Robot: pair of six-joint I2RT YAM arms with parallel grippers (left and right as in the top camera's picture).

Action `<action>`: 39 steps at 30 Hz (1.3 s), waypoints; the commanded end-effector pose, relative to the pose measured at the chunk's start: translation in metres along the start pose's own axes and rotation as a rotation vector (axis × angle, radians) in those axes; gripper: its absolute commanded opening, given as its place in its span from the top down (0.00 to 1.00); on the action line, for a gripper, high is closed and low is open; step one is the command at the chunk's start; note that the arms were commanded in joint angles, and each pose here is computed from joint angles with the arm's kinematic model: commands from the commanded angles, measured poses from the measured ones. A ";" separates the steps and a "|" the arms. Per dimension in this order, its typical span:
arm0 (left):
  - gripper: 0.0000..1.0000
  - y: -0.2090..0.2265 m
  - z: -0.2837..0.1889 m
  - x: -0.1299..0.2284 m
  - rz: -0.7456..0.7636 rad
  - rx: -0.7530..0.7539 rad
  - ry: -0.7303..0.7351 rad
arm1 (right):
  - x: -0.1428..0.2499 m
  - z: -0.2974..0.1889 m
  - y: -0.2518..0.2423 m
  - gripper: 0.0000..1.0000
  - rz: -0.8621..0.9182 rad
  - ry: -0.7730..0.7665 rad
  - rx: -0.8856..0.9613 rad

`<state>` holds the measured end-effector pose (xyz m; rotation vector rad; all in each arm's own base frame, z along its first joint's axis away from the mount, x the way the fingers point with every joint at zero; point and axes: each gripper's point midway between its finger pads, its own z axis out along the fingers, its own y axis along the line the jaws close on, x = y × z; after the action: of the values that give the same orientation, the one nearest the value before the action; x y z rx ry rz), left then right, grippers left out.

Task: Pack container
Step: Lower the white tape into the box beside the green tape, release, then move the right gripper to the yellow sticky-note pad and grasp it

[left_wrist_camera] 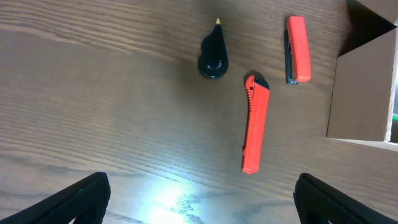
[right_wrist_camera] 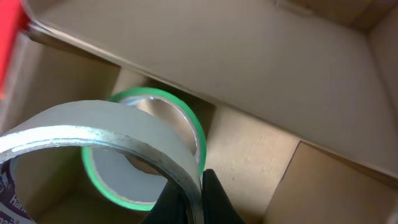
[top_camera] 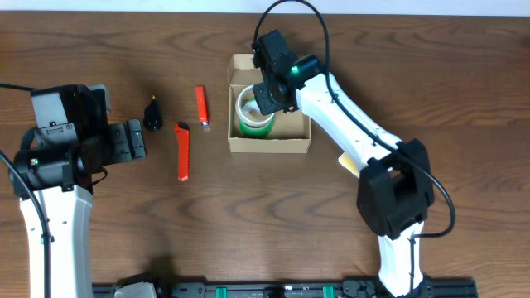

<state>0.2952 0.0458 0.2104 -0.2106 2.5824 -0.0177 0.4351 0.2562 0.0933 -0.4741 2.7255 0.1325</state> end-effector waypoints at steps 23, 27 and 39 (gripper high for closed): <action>0.05 0.002 -0.005 -0.006 0.008 -0.009 -0.018 | 0.013 0.006 -0.007 0.61 -0.028 0.118 0.032; 0.05 0.002 -0.005 -0.006 0.008 -0.009 -0.018 | -0.019 -0.042 -0.003 0.59 -0.042 0.051 0.020; 0.05 0.002 -0.005 -0.006 0.008 -0.009 -0.018 | -0.043 -0.164 -0.041 0.53 -0.023 -0.076 0.219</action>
<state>0.2952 0.0458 0.2104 -0.2106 2.5824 -0.0177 0.4286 0.2263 0.2498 -0.4817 2.6410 -0.0266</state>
